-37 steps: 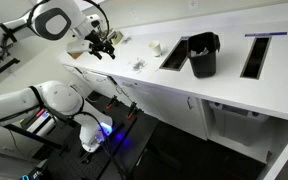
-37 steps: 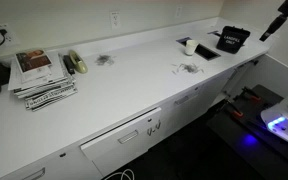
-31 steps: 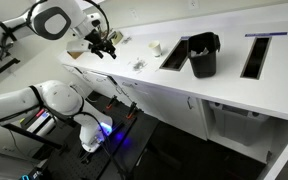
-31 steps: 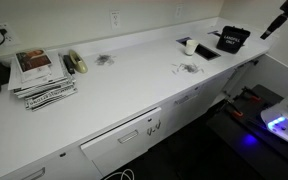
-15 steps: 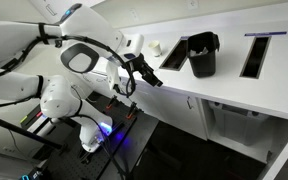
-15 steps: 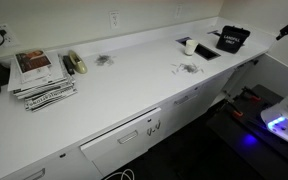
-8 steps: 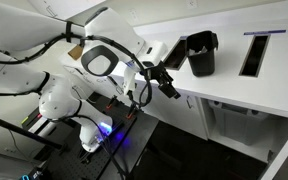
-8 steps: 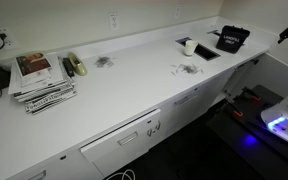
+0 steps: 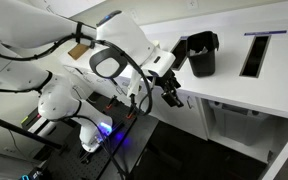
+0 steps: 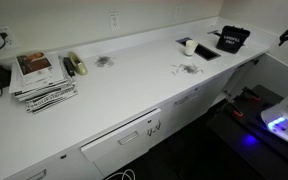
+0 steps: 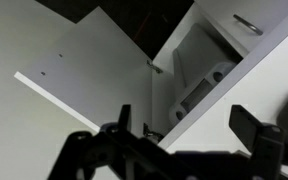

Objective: Close the right cabinet door

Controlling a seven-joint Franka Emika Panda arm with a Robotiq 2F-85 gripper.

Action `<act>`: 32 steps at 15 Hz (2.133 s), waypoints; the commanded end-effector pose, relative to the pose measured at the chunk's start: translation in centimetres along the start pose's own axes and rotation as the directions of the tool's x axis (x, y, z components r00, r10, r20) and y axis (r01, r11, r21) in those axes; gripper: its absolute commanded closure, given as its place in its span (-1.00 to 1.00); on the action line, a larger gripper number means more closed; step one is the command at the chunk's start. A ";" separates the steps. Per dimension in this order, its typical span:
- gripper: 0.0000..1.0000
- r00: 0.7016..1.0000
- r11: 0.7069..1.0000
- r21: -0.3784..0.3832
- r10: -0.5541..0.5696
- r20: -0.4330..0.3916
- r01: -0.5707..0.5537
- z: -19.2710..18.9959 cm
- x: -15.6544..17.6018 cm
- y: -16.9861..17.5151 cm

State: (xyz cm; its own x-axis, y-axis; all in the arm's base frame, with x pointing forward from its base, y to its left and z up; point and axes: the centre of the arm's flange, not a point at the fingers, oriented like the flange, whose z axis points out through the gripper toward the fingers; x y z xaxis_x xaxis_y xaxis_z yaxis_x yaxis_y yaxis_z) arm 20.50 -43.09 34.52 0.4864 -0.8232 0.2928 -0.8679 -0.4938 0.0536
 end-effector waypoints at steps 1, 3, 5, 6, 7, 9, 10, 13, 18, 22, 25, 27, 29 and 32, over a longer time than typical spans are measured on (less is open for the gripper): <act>-1.00 0.982 0.981 -0.057 0.188 0.031 -0.186 3.1 3.2 2.0; -1.00 0.957 0.955 -0.088 0.287 0.050 -0.282 5.0 4.4 3.8; -1.00 0.920 0.918 -0.113 0.387 0.056 -0.380 7.1 5.7 5.7; -1.00 0.898 0.896 -0.115 0.437 0.051 -0.429 8.1 6.4 6.6; -1.00 0.871 0.870 -0.106 0.488 0.046 -0.482 9.2 7.1 7.6; -1.00 0.806 0.805 -0.089 0.591 0.029 -0.587 11.2 8.7 9.6; -1.00 0.768 0.767 -0.079 0.640 0.021 -0.637 12.1 9.4 10.6; -1.00 0.653 0.651 -0.057 0.757 -0.023 -0.757 14.9 11.5 13.4; -1.00 0.505 0.502 -0.062 0.850 -0.149 -0.863 17.6 14.3 17.4; -1.00 0.526 0.521 -0.072 0.842 -0.124 -0.851 17.6 13.0 17.1; -1.00 0.527 0.522 -0.070 0.840 -0.127 -0.850 17.6 13.2 17.1; -1.00 0.533 0.535 -0.036 0.830 -0.166 -0.844 18.0 13.0 16.6; -1.00 0.528 0.542 0.002 0.820 -0.218 -0.840 18.7 13.4 16.5; -1.00 0.547 0.563 -0.004 0.802 -0.240 -0.827 20.3 13.7 16.3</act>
State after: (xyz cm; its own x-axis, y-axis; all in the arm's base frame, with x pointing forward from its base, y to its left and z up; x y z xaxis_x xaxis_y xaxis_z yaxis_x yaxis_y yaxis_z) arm 15.11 -67.52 21.36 -0.4685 -0.7827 0.4099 -0.8833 0.4232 -0.2015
